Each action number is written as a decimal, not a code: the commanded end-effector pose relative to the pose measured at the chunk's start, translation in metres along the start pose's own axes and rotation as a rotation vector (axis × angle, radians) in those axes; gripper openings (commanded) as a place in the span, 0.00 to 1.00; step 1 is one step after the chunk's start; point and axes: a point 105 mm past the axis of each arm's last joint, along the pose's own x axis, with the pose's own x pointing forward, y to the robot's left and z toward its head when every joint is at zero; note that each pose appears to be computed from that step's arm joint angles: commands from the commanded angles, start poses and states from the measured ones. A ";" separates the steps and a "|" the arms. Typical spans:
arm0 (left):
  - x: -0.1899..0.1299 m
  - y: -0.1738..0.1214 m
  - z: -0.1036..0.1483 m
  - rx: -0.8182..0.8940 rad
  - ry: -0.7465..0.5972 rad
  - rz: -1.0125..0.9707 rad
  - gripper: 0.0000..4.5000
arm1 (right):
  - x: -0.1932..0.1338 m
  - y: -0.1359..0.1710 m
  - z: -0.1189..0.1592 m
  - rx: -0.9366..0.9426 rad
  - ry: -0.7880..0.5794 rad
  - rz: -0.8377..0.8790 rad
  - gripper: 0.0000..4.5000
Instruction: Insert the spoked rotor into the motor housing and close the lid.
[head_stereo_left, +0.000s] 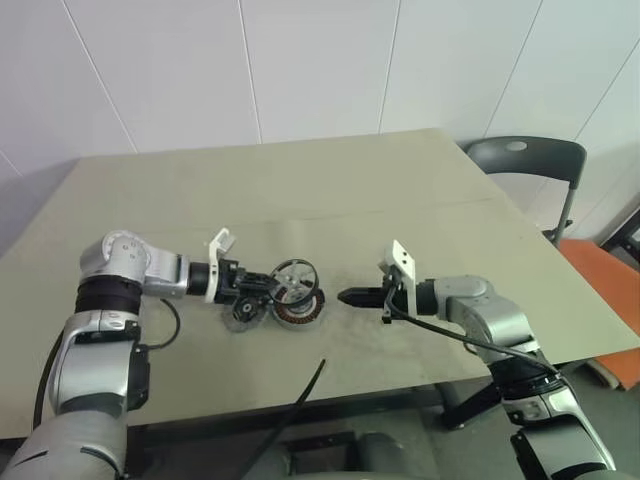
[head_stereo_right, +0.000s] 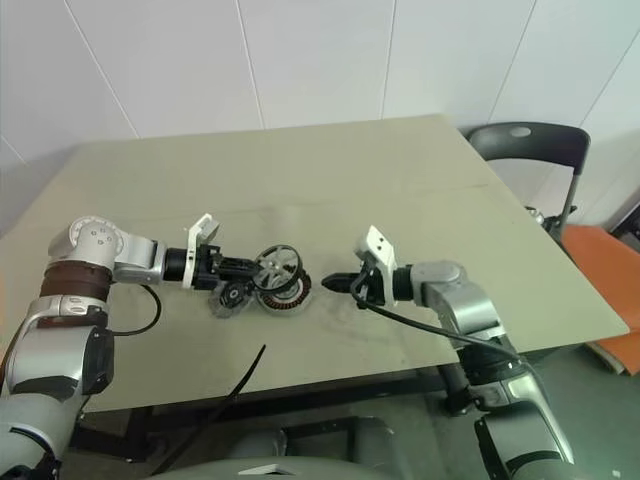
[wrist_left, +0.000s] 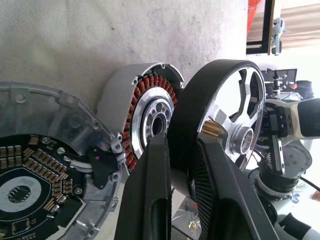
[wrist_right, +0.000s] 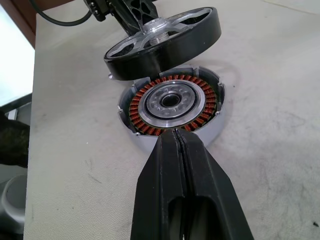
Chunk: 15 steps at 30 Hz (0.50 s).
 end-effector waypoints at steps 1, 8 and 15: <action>-0.002 -0.005 0.006 0.019 -0.001 0.018 0.07 | -0.004 0.003 0.015 -0.040 -0.050 -0.015 0.00; -0.002 0.001 0.002 0.006 0.037 0.033 0.07 | -0.004 0.003 0.011 -0.025 -0.055 -0.042 0.00; 0.003 -0.002 0.001 0.006 0.052 0.014 0.07 | -0.004 0.005 0.008 -0.016 -0.056 -0.054 0.00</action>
